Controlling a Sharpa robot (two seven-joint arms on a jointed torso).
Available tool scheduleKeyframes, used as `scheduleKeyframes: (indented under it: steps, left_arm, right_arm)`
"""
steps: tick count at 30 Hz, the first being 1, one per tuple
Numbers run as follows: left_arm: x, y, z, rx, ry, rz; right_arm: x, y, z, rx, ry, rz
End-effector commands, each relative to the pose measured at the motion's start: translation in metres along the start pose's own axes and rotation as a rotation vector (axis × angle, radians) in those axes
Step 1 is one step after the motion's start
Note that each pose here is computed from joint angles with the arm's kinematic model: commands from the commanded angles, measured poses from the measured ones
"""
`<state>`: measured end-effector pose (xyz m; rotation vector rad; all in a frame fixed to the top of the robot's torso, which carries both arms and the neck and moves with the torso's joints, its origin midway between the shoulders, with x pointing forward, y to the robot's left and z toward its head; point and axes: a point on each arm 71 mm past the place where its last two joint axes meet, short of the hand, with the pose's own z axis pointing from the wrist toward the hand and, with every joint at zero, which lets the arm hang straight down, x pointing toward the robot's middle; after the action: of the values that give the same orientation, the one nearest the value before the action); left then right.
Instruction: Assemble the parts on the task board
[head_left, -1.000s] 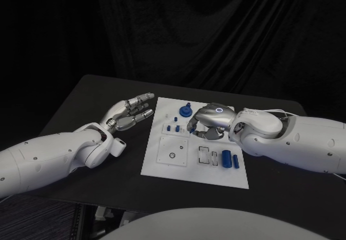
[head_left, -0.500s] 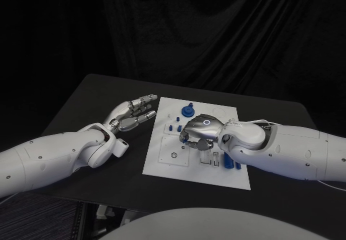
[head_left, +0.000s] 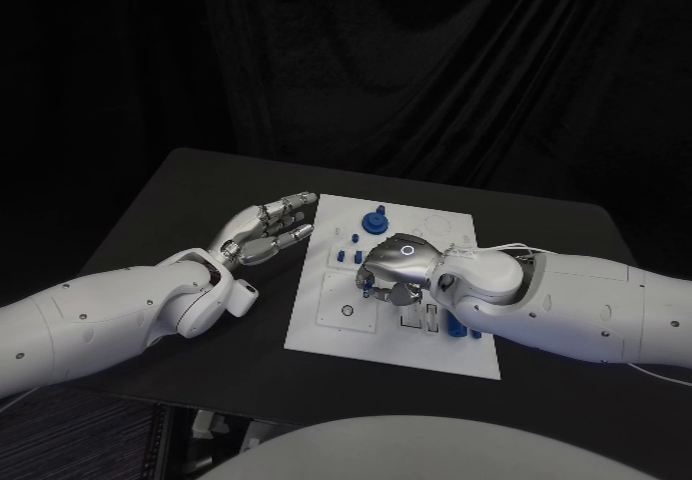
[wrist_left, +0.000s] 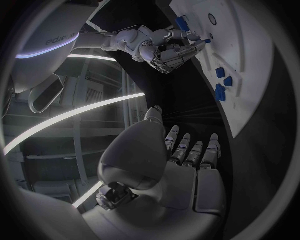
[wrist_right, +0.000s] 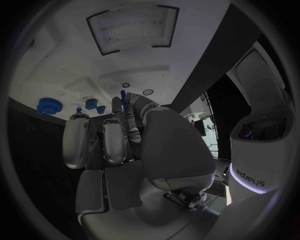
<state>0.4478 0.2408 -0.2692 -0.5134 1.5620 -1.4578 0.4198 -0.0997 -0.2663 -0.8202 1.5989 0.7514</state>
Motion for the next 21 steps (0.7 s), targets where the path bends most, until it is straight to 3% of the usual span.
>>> scheduleKeyframes:
  steps: [1, 21]
  left_arm:
    - [0.0023, -0.0061, 0.0000, 0.091, 0.009, -0.016]
    - [0.0034, -0.0028, 0.0006, 0.081, 0.016, -0.021]
  right_arm:
    - [0.0024, 0.0002, -0.0003, 0.014, 0.013, -0.010]
    - [0.0088, 0.0008, -0.0036, 0.019, 0.033, 0.000]
